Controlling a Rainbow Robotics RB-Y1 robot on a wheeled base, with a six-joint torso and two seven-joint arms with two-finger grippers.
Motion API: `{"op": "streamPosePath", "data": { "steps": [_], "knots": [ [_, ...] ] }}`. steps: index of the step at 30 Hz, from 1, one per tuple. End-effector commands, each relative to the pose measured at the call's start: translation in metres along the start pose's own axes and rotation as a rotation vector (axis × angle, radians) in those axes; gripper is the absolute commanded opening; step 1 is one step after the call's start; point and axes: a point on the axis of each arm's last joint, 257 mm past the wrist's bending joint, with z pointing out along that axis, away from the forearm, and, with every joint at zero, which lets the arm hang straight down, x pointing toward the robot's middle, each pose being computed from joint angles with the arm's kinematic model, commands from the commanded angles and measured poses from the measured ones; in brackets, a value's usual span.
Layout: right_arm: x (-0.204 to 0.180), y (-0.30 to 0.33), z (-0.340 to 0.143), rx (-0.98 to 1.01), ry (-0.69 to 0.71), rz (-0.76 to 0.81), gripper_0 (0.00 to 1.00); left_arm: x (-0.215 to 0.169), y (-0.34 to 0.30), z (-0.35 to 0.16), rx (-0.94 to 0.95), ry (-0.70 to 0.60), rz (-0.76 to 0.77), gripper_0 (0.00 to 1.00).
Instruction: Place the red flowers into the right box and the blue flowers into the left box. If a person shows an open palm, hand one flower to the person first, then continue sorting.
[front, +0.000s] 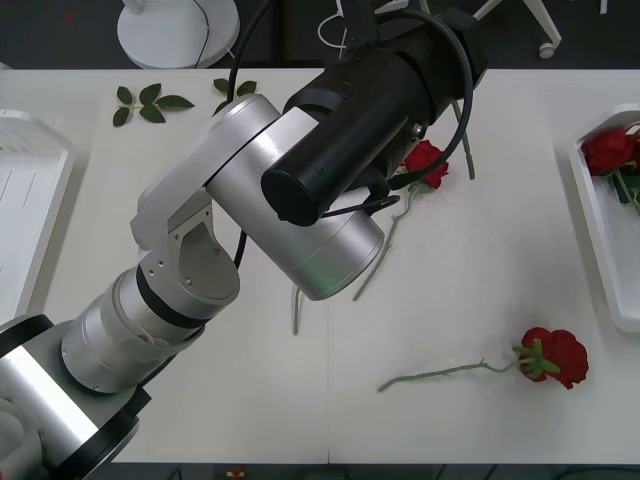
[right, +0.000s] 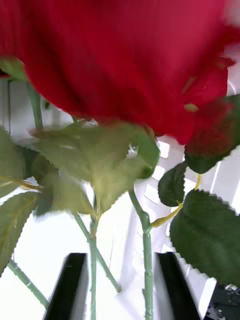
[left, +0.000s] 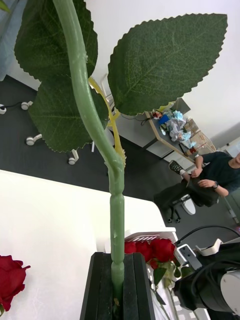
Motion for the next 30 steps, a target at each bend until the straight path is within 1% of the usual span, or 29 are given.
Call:
{"op": "streamPosePath", "data": {
  "steps": [1,2,3,7,12,15,21,24,27,30],
  "knots": [
    [-0.015,-0.017,-0.026,-0.035,-0.022,0.038,0.95,-0.011,-0.042,-0.002,0.082,-0.028,0.037,0.0],
    [-0.019,-0.019,-0.033,-0.044,-0.029,0.031,0.99,-0.011,-0.042,-0.002,0.082,-0.028,0.037,0.0],
    [-0.021,-0.02,-0.038,-0.051,-0.033,0.024,1.0,-0.011,-0.042,-0.002,0.082,-0.028,0.037,0.0],
    [-0.034,-0.016,-0.075,-0.124,-0.055,-0.041,1.0,-0.011,-0.042,-0.002,0.082,-0.028,0.037,0.0],
    [-0.054,0.019,-0.119,-0.284,-0.119,-0.137,1.0,-0.011,-0.042,-0.002,0.082,-0.028,0.037,0.0],
    [-0.063,0.059,-0.144,-0.404,-0.168,-0.253,1.0,-0.011,-0.042,-0.002,0.082,-0.028,0.037,0.0],
    [-0.057,0.157,-0.201,-0.661,-0.275,-0.529,1.0,-0.011,-0.042,-0.002,0.082,-0.028,0.037,0.0],
    [-0.052,0.185,-0.227,-0.765,-0.303,-0.568,1.0,-0.011,-0.042,-0.002,0.082,-0.028,0.037,0.0],
    [-0.043,0.22,-0.265,-0.969,-0.321,-0.542,1.0,-0.011,-0.042,-0.002,0.082,-0.028,0.037,0.0],
    [-0.037,0.235,-0.292,-1.087,-0.332,-0.536,1.0,-0.011,-0.042,-0.002,0.082,-0.028,0.037,0.0]
  ]
}}
